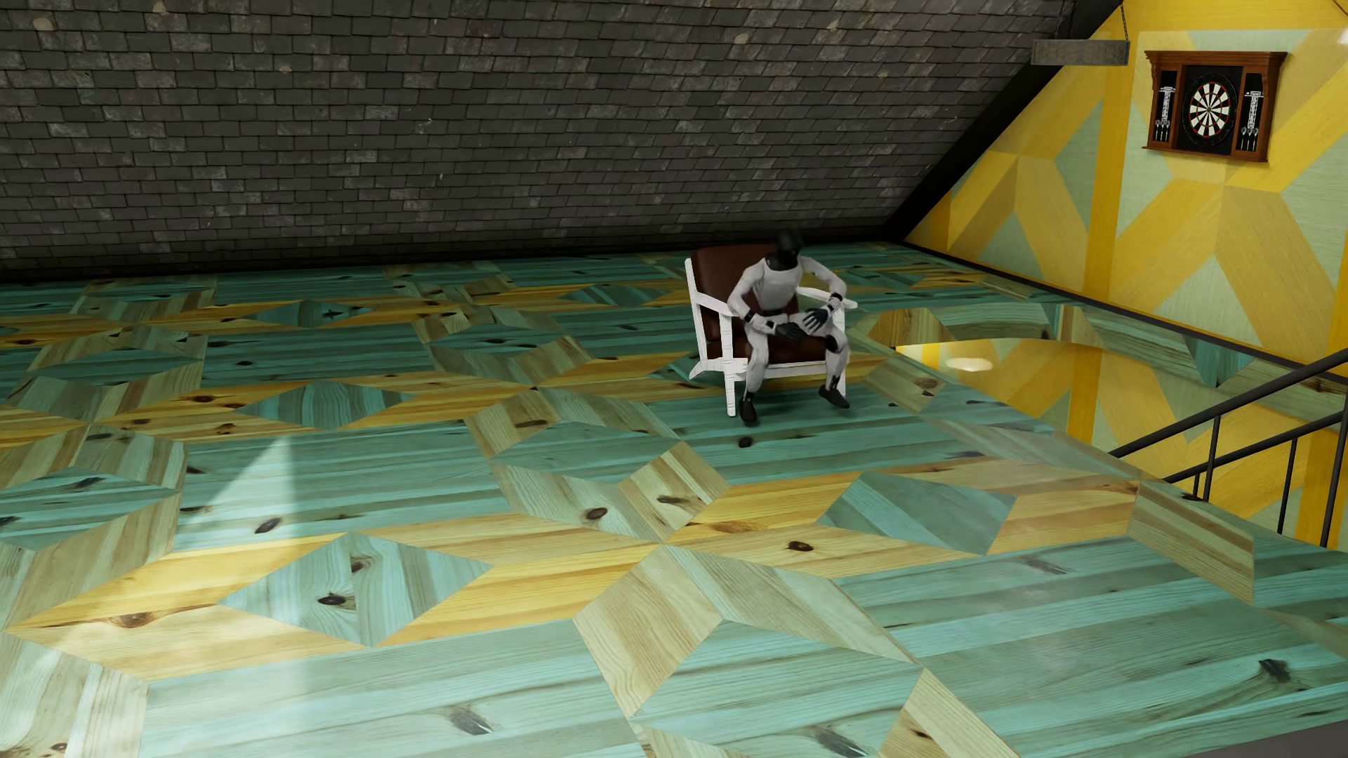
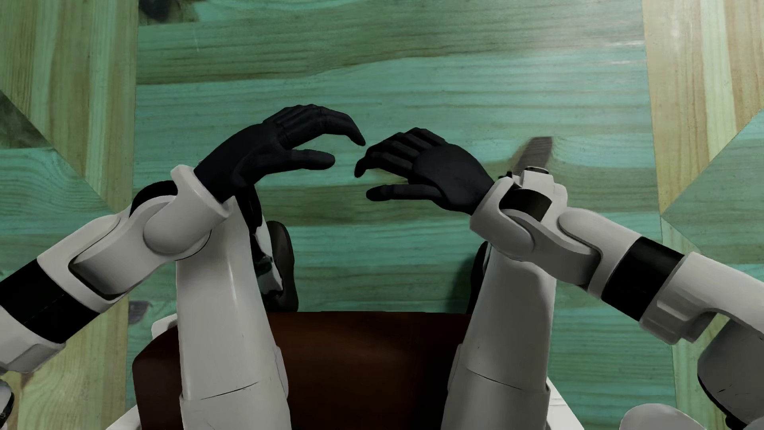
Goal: Sit on the chair
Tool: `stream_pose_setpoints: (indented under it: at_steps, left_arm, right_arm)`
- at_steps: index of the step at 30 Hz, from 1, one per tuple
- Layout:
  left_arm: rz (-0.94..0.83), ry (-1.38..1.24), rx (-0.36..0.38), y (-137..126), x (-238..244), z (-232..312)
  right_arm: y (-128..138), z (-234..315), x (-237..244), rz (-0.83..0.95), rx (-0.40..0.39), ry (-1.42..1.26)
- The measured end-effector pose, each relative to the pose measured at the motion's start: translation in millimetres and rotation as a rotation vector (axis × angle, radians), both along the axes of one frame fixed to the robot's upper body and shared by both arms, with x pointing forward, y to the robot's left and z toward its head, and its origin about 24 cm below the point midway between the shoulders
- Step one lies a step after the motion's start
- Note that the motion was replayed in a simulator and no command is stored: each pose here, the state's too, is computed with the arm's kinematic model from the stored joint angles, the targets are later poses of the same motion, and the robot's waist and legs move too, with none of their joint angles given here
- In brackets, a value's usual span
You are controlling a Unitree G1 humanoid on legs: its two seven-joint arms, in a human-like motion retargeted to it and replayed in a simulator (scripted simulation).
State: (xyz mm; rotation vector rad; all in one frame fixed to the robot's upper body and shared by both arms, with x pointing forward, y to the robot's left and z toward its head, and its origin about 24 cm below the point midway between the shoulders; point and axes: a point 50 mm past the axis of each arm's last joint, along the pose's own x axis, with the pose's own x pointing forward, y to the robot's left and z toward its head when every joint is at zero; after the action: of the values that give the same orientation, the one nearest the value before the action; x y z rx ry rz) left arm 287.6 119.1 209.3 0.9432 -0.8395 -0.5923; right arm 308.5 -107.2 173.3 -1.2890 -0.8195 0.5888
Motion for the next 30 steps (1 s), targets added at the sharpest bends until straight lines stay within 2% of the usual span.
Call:
stream_pose_setpoints:
  at_steps: [3,5,8,10,11,12,13,14,15,17,19,20,21,25,30]
  left_arm:
    - [0.134,0.149,-0.001,17.3,13.8,-42.0]
    - [0.240,0.245,-0.063,32.7,16.9,-68.2]
    - [0.457,0.385,-0.276,57.0,16.3,-114.2]
    - [0.633,0.518,-0.423,72.0,10.4,-150.1]
    - [0.708,0.606,-0.489,78.3,5.7,-170.9]
    - [0.787,0.670,-0.531,86.0,-1.1,-190.9]
    - [0.861,0.754,-0.515,93.6,-8.7,-212.0]
    - [0.923,0.873,-0.469,101.6,-18.4,-235.3]
    - [0.947,1.029,-0.379,109.8,-31.1,-258.8]
    - [0.927,1.274,-0.121,118.5,-60.9,-295.3]
    - [0.870,1.407,0.077,120.1,-90.6,-318.2]
    - [0.846,1.453,0.142,118.4,-105.4,-327.3]
    - [0.845,1.510,0.160,117.5,-121.0,-335.6]
    - [0.895,1.638,0.094,112.7,-157.3,-352.0]
    - [0.842,1.614,0.043,98.0,-155.3,-350.7]
  right_arm:
    - [-17.0,-39.7,14.3,-0.168,0.071,0.157]
    - [-26.7,-68.1,18.7,-0.302,0.191,0.260]
    - [-45.7,-111.8,15.1,-0.569,0.498,0.387]
    - [-58.9,-145.2,5.1,-0.739,0.648,0.547]
    - [-68.4,-163.9,-1.9,-0.819,0.680,0.635]
    - [-81.2,-182.8,-11.8,-0.896,0.668,0.697]
    - [-95.7,-202.8,-23.2,-0.982,0.605,0.777]
    - [-111.2,-224.0,-37.9,-1.046,0.526,0.912]
    - [-126.2,-243.7,-56.0,-1.090,0.432,1.061]
    - [-146.1,-274.5,-98.4,-1.133,0.222,1.283]
    - [-153.1,-294.7,-137.6,-1.144,0.104,1.405]
    - [-153.7,-302.2,-154.3,-1.155,0.087,1.451]
    - [-154.4,-308.2,-169.7,-1.181,0.094,1.501]
    - [-149.0,-320.5,-205.1,-1.255,0.187,1.599]
    - [-124.3,-319.4,-195.5,-1.104,0.186,1.590]
